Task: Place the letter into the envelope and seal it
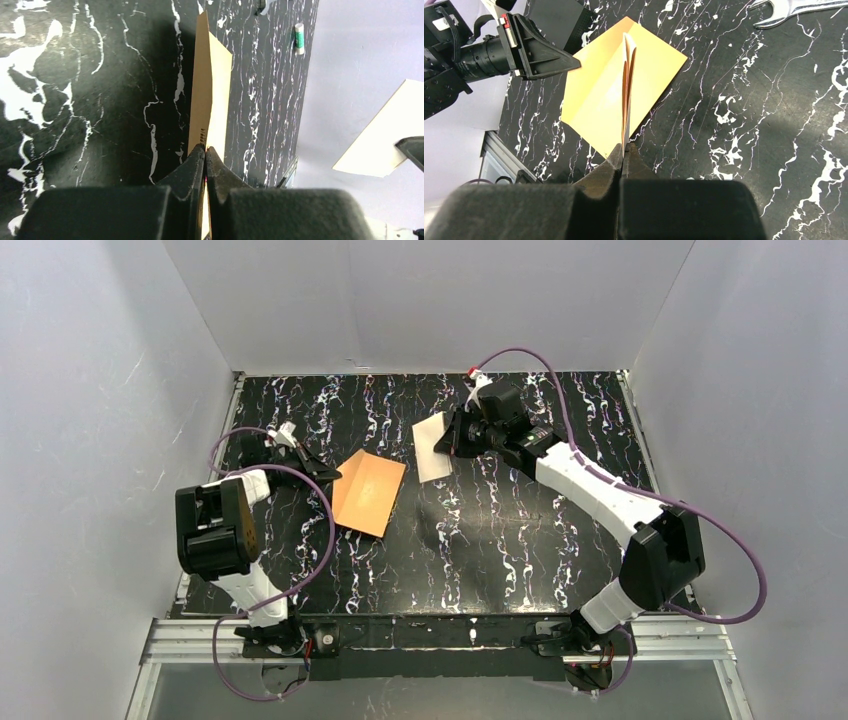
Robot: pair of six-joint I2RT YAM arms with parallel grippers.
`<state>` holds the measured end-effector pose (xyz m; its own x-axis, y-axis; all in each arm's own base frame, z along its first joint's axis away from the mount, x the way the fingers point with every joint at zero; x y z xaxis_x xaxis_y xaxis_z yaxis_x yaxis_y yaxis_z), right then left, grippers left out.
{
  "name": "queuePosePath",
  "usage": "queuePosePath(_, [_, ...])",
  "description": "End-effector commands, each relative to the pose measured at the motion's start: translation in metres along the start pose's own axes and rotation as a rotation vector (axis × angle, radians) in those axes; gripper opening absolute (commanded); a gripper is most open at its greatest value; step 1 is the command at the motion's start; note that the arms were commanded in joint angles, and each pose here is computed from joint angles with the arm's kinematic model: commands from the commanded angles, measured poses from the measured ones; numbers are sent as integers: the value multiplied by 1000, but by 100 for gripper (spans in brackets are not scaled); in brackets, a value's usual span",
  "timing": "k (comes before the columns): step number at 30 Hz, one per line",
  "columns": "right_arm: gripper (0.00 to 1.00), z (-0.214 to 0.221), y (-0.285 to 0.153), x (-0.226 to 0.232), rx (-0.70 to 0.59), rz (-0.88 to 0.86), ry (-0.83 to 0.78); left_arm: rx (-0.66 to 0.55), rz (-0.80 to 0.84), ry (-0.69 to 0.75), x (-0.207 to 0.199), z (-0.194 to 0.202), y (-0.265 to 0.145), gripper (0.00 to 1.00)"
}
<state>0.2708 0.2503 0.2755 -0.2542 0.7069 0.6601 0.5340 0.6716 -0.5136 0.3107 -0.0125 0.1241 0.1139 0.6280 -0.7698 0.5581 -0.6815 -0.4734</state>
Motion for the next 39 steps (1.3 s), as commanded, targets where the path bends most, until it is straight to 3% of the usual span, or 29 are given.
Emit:
queuePosePath(1, [1,-13,-21,11,-76,-24,-40,12,92,107,-18,-9,1,0])
queuePosePath(5, [1,-14,-28,9,-96,-7,-54,86,215,202,-43,-6,12,0])
queuePosePath(12, [1,-12,-37,-5,-102,77,-132,426,337,385,-95,28,45,0])
queuePosePath(18, [1,-10,-41,-30,-102,295,-148,657,344,493,-116,58,69,0])
queuePosePath(19, [1,-9,-41,-36,-97,370,-118,676,330,508,-118,60,72,4])
queuePosePath(23, [1,-2,-39,-47,-61,463,-77,652,197,551,-120,49,81,30])
queuePosePath(28, [1,1,-28,-50,-65,389,-102,431,18,621,-139,27,70,50])
queuePosePath(33, [1,8,-11,-54,-41,264,-160,326,117,566,-165,47,42,47])
queuePosePath(39, [1,11,-1,-64,-10,291,-165,514,242,655,-187,150,17,44])
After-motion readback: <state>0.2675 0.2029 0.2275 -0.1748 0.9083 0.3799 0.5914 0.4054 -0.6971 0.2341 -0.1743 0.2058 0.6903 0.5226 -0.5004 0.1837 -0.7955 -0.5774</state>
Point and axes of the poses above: each gripper's point midway between its finger pads, its own y axis out along the fingers, its own x axis along the line the jaws close on, z = x × y, the point moved 10 cm from there along -y, back along the fingers, and after that the axes turned 10 degrees about y, right-handed, at the moved point
